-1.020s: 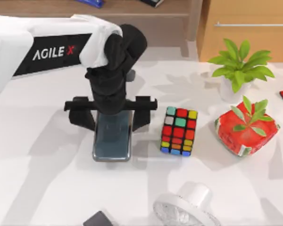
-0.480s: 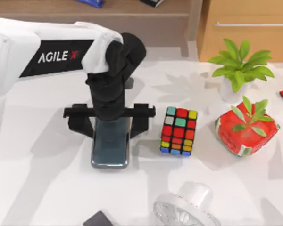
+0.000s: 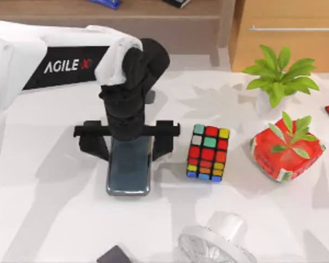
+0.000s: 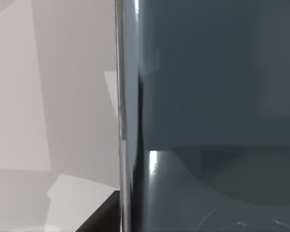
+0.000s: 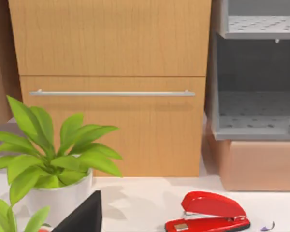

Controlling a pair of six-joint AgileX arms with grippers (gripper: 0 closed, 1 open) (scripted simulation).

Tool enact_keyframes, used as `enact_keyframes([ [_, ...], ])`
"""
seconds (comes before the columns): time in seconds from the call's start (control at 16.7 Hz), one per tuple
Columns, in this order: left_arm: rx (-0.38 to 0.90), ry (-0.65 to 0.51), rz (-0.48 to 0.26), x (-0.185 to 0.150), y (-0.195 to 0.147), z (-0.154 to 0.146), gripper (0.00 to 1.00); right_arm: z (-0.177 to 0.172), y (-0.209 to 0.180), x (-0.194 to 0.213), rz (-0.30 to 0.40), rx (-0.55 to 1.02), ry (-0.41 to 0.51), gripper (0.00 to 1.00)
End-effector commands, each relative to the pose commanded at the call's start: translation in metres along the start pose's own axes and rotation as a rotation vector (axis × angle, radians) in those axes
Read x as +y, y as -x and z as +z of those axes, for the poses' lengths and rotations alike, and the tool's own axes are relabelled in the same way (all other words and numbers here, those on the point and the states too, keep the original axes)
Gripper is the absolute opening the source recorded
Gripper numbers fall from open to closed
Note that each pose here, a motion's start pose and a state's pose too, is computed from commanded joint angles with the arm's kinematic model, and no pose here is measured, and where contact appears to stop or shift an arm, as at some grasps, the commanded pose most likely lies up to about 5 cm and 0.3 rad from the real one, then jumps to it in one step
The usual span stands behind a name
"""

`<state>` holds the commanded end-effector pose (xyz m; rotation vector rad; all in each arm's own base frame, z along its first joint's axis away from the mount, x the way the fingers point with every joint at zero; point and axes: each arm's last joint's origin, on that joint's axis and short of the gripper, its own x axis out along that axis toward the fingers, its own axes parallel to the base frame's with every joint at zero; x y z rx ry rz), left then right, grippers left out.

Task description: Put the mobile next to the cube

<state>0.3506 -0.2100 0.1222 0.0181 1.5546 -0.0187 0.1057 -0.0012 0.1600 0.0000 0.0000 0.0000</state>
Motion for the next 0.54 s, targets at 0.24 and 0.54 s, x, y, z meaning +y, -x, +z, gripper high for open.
enact_keyframes([
  [0.24, 0.0, 0.0, 0.0, 0.0, 0.0, 0.0, 1.0, 0.0, 0.0, 0.0, 0.0, 0.0, 0.0, 1.0],
  [0.54, 0.0, 0.0, 0.0, 0.0, 0.0, 0.0, 1.0, 0.0, 0.0, 0.0, 0.0, 0.0, 0.0, 1.0],
])
